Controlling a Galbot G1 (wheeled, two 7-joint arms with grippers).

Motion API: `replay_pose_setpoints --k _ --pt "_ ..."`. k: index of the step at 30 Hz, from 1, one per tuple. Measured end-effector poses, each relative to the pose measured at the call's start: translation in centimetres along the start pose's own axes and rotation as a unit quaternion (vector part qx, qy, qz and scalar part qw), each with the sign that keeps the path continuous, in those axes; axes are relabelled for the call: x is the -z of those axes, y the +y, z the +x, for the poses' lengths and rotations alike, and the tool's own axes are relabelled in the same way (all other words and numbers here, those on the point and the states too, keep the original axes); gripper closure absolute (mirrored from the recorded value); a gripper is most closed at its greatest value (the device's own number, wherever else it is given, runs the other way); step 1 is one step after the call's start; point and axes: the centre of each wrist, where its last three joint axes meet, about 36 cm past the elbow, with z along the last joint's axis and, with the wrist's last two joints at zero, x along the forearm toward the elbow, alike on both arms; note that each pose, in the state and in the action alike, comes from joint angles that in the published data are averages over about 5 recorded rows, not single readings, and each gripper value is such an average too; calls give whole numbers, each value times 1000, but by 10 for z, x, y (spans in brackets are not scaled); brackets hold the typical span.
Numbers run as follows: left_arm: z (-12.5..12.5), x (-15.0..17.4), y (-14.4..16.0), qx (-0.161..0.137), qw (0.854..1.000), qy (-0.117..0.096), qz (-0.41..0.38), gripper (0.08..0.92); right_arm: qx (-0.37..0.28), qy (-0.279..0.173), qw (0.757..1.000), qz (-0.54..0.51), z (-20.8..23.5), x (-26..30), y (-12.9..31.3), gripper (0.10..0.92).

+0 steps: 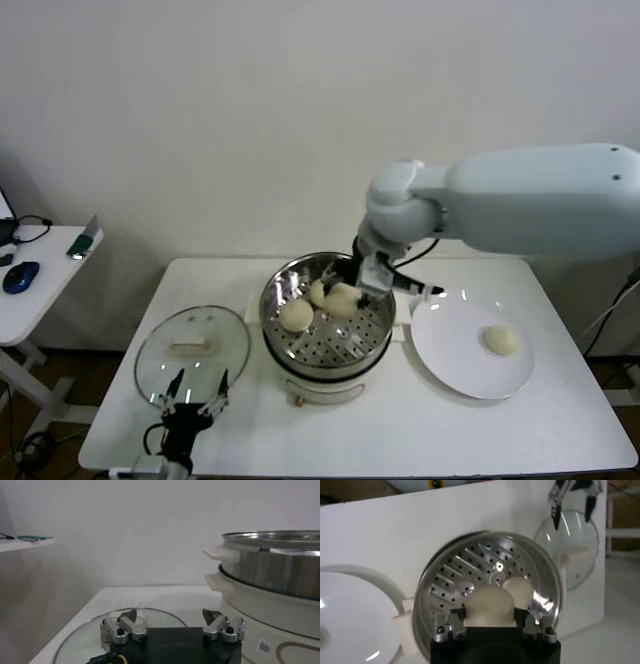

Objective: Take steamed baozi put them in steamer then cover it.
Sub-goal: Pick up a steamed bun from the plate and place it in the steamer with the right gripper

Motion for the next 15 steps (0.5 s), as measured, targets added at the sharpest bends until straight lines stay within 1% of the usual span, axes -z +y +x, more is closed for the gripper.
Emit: replay_pose_setpoints --k 8,15 --pt "1 -1 3 5 1000 1 1 177 22 -19 998 54 -45 16 -7 361" --pt "1 -2 3 5 1000 1 2 177 33 -27 996 74 -69 23 -7 356"
